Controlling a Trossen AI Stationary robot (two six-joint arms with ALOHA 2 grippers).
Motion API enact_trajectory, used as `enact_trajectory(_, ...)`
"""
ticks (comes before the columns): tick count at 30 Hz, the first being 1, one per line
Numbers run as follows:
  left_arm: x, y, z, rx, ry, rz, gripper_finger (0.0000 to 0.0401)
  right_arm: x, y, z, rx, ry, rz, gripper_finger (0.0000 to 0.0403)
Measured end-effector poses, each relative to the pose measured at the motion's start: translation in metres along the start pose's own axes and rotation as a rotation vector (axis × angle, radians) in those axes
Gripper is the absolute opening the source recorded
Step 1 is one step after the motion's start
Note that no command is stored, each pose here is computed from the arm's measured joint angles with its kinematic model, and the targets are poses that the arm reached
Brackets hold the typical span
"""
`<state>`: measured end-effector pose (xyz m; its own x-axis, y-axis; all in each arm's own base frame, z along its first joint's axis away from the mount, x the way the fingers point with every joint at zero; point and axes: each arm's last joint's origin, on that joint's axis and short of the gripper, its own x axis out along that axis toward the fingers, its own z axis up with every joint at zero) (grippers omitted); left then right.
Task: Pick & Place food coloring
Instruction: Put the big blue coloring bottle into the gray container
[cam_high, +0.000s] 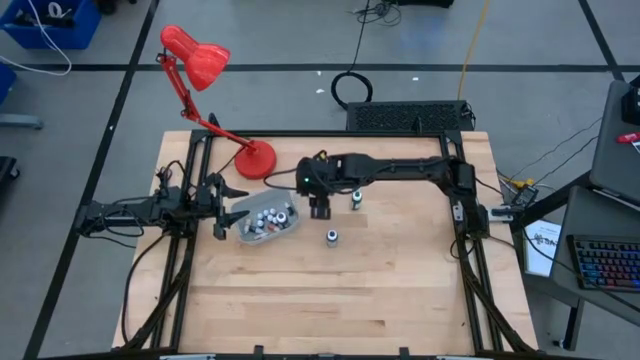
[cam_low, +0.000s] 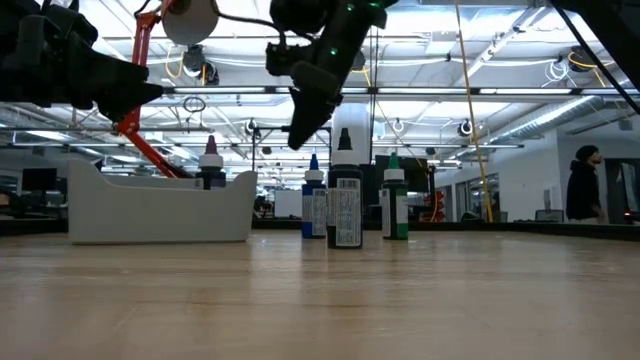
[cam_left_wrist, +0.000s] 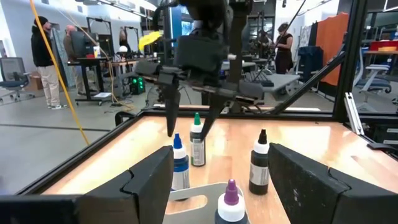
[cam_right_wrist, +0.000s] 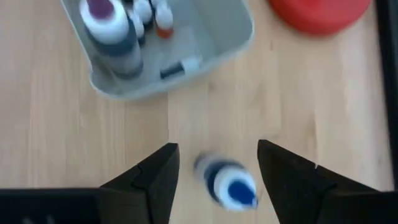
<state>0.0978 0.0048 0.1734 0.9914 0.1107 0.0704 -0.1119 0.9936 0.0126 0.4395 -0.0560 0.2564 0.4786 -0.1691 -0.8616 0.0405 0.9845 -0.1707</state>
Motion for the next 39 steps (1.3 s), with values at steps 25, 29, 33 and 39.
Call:
enact_trajectory(25,0.0,0.0,0.0,0.0,0.0,0.0,0.0257,0.04,-0.026,-0.038,0.101,0.083,-0.017,0.0201)
enact_trajectory(29,0.0,0.0,0.0,0.0,0.001,0.0,0.0257,0.04,-0.025,-0.038,0.101,0.083,-0.018,0.0168)
enact_trajectory(33,0.0,0.0,0.0,0.0,0.0,-0.001,0.0258,0.039,-0.026,-0.037,0.109,0.075,-0.018,0.0125)
enact_trajectory(39,0.0,0.0,0.0,0.0,0.0,0.0,0.0257,0.038,-0.026,-0.038,0.122,0.087,-0.018,0.0106)
